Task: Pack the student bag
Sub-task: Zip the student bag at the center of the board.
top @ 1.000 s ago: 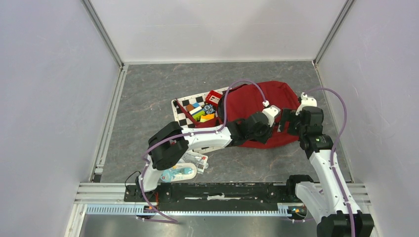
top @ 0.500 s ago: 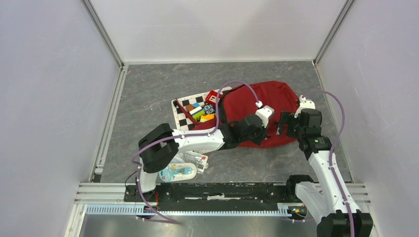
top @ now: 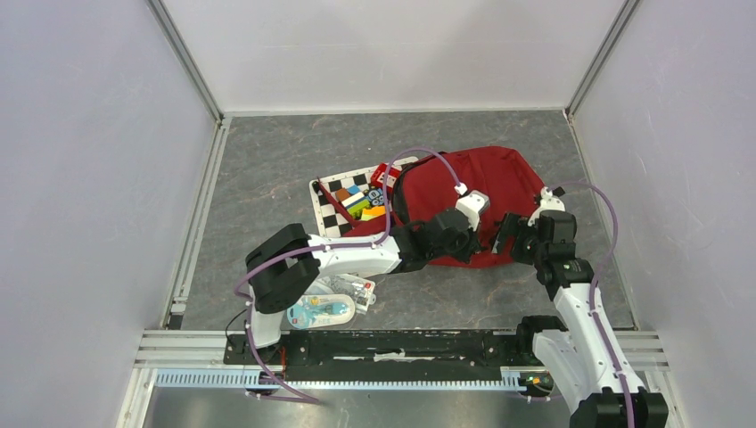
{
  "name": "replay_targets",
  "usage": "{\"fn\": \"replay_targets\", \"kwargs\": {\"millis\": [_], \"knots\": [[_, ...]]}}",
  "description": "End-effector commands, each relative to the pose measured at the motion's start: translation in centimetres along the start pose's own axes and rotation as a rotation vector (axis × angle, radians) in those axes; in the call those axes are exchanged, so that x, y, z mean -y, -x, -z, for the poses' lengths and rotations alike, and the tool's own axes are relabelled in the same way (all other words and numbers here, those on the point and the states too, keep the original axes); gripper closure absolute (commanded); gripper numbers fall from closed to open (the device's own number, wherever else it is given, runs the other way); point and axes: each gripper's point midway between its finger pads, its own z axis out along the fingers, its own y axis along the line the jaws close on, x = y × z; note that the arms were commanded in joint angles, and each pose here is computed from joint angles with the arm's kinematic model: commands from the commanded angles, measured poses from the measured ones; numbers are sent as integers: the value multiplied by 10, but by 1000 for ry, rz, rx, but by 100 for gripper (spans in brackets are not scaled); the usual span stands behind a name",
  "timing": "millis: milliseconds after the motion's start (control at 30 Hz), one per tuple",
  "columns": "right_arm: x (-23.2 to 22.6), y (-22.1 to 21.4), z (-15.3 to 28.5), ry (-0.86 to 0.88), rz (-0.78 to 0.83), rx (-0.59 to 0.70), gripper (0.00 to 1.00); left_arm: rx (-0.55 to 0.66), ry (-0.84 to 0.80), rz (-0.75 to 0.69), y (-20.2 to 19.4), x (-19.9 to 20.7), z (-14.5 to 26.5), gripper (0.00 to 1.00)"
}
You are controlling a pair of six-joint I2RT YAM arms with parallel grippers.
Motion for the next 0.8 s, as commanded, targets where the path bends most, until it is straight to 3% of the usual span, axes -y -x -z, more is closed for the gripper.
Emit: {"fn": "replay_targets", "kwargs": {"millis": [0, 500, 767], "knots": [[-9, 7, 4, 31, -105, 50, 2, 112, -62, 55, 39, 22, 15, 98], [8, 5, 18, -66, -246, 129, 2, 118, -73, 63, 41, 24, 19, 98], [-9, 12, 7, 33, -317, 164, 2, 125, -80, 80, 42, 25, 20, 98]]}}
